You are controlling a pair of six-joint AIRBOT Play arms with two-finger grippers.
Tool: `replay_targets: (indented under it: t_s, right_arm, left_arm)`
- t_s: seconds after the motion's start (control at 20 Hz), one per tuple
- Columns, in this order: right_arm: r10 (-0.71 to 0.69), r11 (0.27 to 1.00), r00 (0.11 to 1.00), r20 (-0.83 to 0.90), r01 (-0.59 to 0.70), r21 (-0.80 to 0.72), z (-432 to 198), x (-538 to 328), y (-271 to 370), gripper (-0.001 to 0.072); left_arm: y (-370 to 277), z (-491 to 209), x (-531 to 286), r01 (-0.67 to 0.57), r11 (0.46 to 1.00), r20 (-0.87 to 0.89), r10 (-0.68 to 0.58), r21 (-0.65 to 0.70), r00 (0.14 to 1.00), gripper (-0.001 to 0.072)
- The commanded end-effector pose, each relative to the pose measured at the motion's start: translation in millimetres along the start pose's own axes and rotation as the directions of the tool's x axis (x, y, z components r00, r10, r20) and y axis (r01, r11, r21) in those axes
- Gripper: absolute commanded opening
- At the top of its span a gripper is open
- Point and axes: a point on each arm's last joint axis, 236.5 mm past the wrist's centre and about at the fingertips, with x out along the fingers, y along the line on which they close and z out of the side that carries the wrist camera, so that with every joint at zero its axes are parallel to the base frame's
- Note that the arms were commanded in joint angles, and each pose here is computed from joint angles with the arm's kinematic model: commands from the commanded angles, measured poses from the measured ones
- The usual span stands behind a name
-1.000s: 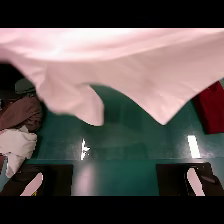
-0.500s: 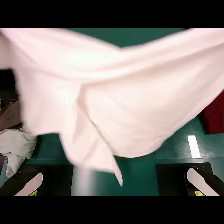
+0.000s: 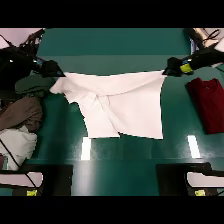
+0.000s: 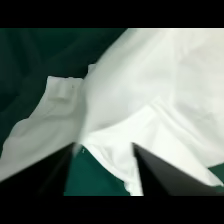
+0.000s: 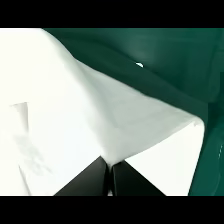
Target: Fold the shirts.
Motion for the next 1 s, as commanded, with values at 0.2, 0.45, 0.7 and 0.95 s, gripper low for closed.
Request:
replay_targets:
  t_s: [0.2, 0.45, 0.7, 0.95]
  right_arm:
    - [-0.024, 1.0, 1.0, 0.01, 0.024, -0.012, 28, -12, -19, 0.0436]
    - [-0.033, 0.999, 0.999, 0.032, 0.034, -0.033, 0, -51, -15, 0.0436]
    - [-0.039, 0.999, 0.996, 0.08, 0.04, -0.012, -27, -54, -16, 0.0436]
    - [-0.045, 0.999, 0.997, 0.063, 0.044, 0.008, -52, -48, -21, 0.0436]
  left_arm:
    - [21, 8, -3, -0.003, 0.996, -0.005, 0.002, -0.085, 1.0, 0.0543]
    - [4, -65, 35, 0.064, 0.976, -0.133, -0.093, -0.206, 0.987, 0.0543]
    - [-25, -153, 108, 0.11, 0.931, -0.165, -0.176, -0.348, 0.97, 0.0543]
    - [-45, -170, 137, 0.107, 0.933, -0.156, -0.169, -0.344, 0.973, 0.0543]
